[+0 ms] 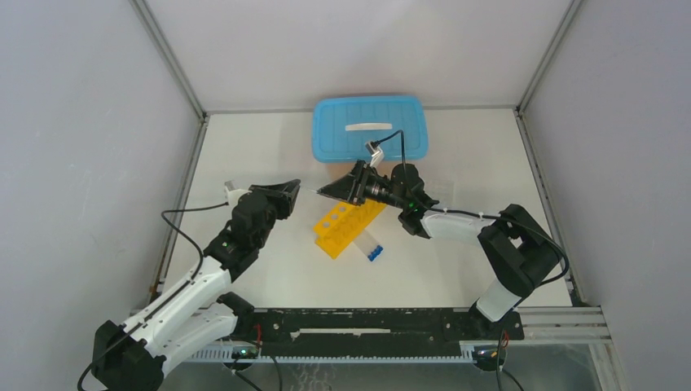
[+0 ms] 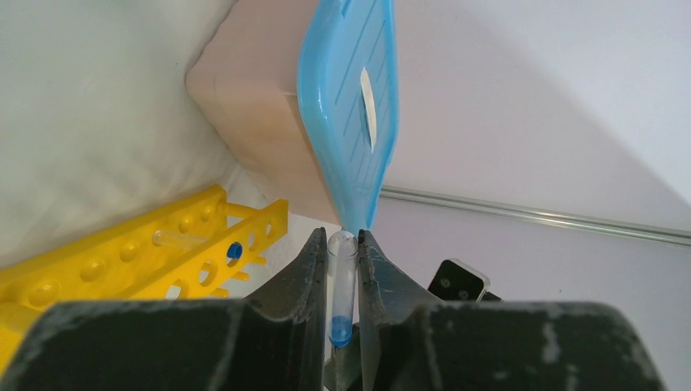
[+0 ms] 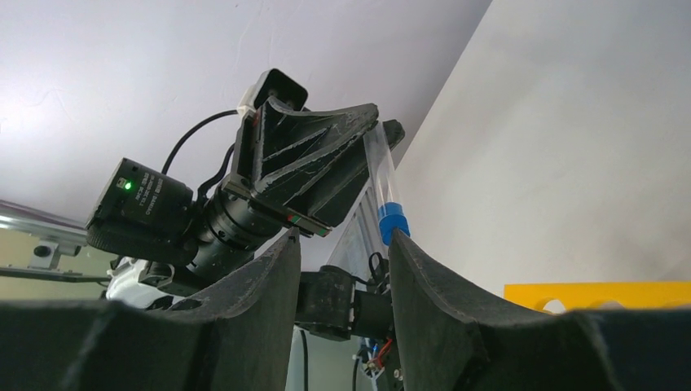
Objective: Organize the chemistry lab equipment
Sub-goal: Pick up the test tube at the center of the board.
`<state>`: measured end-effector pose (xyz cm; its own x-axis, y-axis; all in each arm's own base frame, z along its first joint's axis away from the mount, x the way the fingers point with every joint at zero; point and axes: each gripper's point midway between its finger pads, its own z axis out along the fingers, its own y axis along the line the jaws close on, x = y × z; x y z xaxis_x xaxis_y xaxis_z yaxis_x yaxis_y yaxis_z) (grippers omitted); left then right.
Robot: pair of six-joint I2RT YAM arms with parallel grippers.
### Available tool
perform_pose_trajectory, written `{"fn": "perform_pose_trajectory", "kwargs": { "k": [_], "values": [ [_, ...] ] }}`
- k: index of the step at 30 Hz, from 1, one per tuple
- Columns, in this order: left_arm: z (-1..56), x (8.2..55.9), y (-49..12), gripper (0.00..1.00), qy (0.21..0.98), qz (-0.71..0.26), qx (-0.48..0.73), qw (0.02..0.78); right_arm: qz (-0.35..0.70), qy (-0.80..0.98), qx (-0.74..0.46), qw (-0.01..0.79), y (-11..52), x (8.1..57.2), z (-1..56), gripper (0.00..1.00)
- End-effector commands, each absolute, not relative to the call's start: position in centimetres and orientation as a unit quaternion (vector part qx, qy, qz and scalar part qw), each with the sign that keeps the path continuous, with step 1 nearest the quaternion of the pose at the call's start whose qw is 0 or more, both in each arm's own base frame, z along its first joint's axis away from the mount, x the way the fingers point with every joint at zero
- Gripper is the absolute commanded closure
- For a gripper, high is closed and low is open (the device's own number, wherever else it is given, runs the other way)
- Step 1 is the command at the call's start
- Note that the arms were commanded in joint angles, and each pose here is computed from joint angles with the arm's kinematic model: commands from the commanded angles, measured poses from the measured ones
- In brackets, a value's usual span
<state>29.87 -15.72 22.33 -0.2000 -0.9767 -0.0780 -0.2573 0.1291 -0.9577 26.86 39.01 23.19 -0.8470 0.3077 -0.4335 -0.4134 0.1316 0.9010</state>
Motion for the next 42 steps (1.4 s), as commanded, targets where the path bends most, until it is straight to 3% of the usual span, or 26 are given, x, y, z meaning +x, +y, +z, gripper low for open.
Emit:
{"fn": "perform_pose_trajectory", "kwargs": {
  "k": [1, 42],
  "values": [
    [27.8, 27.9, -20.2, 0.91, 0.635, -0.547, -0.413, 0.357, 0.695, 0.661, -0.072, 0.273, 40.2, 25.8, 26.5, 0.49],
    [28.1, 28.6, -18.9, 0.90, 0.614, -0.529, -0.447, 0.379, 0.632, 0.681, -0.031, 0.368, 35.2, 26.9, 26.0, 0.48]
  ]
}}
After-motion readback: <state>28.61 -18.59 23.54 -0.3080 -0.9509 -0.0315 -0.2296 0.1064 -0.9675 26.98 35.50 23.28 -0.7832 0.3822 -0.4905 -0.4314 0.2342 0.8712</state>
